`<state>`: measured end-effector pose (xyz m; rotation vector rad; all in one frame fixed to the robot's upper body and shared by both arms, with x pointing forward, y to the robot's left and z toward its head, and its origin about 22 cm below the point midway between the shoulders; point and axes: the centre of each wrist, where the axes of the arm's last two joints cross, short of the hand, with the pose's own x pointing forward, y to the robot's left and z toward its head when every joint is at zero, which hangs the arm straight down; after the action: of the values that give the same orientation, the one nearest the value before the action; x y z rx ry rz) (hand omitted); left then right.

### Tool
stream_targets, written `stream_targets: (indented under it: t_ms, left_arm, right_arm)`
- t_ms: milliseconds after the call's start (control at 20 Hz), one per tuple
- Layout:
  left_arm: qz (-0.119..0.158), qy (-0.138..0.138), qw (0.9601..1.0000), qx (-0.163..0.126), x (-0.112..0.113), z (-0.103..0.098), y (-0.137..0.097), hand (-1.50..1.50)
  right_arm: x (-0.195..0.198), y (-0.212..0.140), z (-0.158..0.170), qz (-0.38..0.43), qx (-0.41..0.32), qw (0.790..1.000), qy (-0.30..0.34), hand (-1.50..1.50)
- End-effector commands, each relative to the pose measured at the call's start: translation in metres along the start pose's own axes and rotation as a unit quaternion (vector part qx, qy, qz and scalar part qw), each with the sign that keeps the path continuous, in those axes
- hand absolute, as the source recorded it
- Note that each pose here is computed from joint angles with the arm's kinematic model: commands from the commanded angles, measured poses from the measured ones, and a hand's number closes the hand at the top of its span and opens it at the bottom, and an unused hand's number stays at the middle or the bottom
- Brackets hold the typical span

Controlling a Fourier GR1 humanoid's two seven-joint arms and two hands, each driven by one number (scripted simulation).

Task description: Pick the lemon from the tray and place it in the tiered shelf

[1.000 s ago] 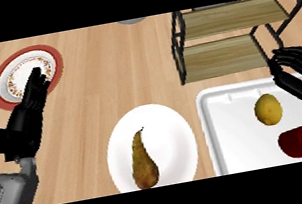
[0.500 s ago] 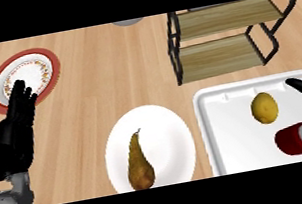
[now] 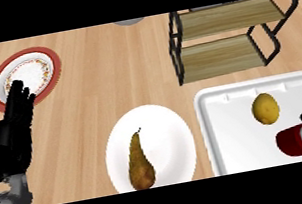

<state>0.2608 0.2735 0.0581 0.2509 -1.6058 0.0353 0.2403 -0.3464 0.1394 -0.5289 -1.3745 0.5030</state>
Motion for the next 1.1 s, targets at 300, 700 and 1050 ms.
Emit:
stream_targets:
  t_ms: [300, 700, 1050]
  left_arm:
    - [0.001, -0.004, 0.9999, -0.01, -0.001, 0.003, -0.023, 0.0]
    - [0.005, 0.0, 1.0, 0.002, 0.003, -0.007, -0.006, 0.0]
    - [0.005, -0.004, 1.0, -0.003, -0.008, 0.007, 0.004, 0.0]
  right_arm:
    - [0.069, 0.043, -0.014, 0.21, 0.015, 0.967, 0.145, -1.5]
    - [0.056, 0.085, -0.037, 0.29, 0.023, 0.937, 0.195, -1.5]
    - [0.031, 0.096, -0.033, 0.339, 0.04, 0.902, 0.264, -1.5]
